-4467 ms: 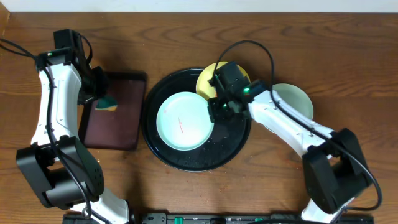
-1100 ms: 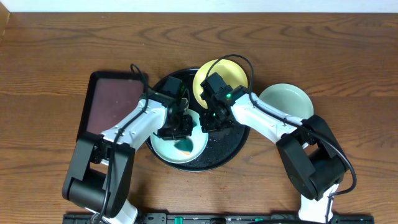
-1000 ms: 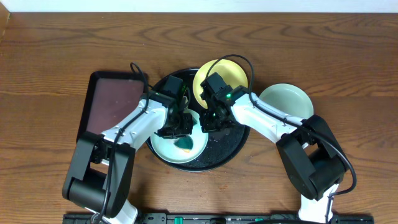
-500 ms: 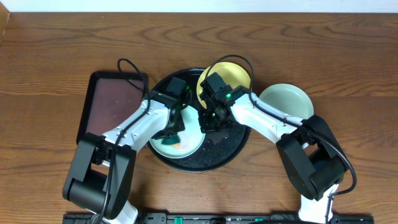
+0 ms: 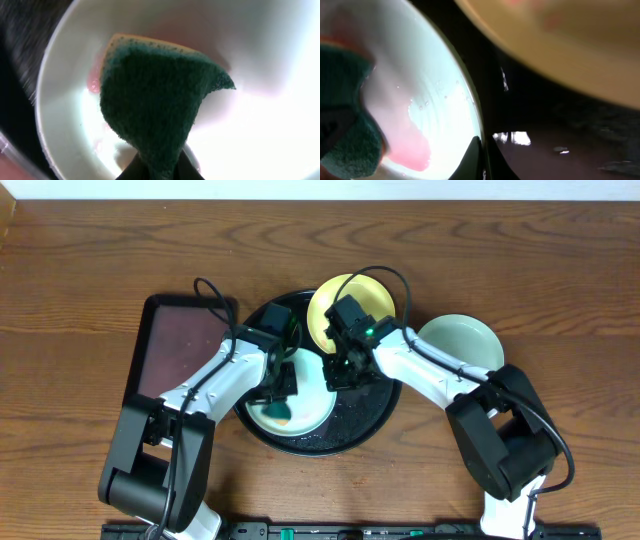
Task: Clean dirty plates on tray and stack at the side
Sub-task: 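Scrub the lower blue plate with the sponge in the left gripper, then raise the sponge away from the plate with the left gripper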
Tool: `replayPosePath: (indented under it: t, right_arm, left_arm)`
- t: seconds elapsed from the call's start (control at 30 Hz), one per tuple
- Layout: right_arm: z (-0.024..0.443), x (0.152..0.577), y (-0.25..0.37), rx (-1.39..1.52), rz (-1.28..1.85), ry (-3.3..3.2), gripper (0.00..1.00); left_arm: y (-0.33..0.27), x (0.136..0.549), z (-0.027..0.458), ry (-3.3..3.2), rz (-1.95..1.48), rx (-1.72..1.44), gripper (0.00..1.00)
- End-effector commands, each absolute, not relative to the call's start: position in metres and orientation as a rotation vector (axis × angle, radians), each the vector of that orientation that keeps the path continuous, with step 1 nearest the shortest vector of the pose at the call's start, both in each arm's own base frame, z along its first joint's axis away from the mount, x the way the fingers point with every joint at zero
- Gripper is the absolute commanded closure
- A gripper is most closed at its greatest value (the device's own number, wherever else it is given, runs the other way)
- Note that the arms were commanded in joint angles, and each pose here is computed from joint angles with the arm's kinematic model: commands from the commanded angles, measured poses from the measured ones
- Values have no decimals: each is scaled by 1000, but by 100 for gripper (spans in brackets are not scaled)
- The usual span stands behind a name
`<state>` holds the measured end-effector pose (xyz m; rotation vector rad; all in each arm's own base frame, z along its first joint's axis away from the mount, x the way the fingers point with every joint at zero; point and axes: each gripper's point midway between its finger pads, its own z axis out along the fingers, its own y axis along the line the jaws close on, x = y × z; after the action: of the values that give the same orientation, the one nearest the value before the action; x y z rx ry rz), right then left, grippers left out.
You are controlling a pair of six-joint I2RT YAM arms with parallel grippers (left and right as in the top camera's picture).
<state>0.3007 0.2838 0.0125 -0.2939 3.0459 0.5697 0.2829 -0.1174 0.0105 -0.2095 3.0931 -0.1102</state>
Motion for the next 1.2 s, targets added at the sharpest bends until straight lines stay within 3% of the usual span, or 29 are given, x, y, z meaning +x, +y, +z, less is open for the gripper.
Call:
replayPosePath:
  t: [0.0,0.2,0.43,0.63,0.83,1.0,1.17]
  right_arm:
    - [13,302,287,-292,582,3045,99]
    - [13,302,287,-294,585,3044,99]
    - [13,302,287,-294,585,3044,99]
    - [13,302,287,-294,585,3044,99]
    - [13,302,287,-294,587,3042,99]
    - [14,304,289,-295,592,3032,99]
    - [16,311,294,-300,611,2994,84]
  left_arm:
    - [-136,299,5,3034,-225,-144,93]
    - [-97,332,11,2846,98,-290,93]
    - [-96,347,43,2794,109,-297,92]
    - [-79,338,77,2787,125,-350,93]
    - [-67,310,72,2910,145,-369,92]
    - [-71,313,85,2911,64,-350,93]
    - [-52,336,128,2798,-24,-406,93]
